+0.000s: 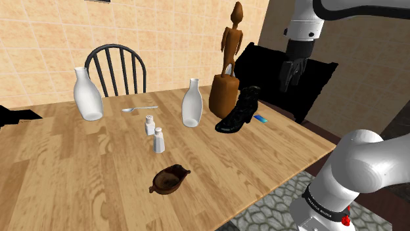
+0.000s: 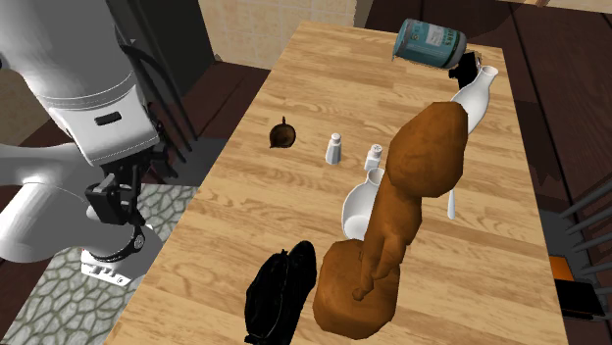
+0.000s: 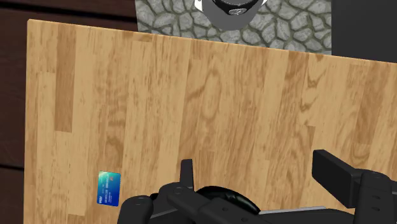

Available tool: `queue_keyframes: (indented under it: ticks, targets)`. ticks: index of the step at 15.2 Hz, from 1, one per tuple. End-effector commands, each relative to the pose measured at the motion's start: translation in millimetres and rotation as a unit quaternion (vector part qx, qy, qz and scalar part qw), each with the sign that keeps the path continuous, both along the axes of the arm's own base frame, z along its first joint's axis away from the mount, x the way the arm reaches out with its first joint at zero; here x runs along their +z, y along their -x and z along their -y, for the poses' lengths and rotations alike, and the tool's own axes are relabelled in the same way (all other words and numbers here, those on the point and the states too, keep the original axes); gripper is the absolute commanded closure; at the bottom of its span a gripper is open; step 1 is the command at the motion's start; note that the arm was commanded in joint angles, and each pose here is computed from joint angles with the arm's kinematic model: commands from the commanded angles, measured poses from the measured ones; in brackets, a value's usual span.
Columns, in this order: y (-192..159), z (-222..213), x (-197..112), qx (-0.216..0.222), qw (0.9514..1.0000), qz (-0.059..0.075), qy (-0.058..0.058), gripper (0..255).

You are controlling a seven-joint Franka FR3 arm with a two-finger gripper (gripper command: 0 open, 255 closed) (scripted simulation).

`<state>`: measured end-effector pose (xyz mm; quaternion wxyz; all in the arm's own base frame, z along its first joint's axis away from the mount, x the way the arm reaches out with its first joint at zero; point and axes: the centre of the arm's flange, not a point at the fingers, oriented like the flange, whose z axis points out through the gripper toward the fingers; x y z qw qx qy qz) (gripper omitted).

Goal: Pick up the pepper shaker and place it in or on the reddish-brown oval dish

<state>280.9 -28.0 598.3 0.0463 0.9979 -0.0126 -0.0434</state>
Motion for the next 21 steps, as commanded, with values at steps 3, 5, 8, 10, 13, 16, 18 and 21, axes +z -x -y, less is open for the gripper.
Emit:
queue_keyframes:
  ticks: [3,5,8,10,13,16,18,21]
  targets:
    - [-13,-17,-12,-0.002,1.0000,0.003,-0.005,0]
    - [-27,-34,-24,-0.005,0.9999,0.006,-0.009,0]
    - [-47,-59,-42,-0.008,0.9998,0.011,-0.016,0]
    - [-61,-76,-54,-0.011,0.9996,0.014,-0.021,0]
    - [-83,-102,-70,-0.014,0.9993,0.018,-0.028,0]
    - [-104,-128,-86,-0.018,0.9990,0.023,-0.035,0]
    - [-119,-145,-97,-0.021,0.9987,0.026,-0.040,0]
    - [-141,-171,-112,-0.024,0.9982,0.030,-0.047,0]
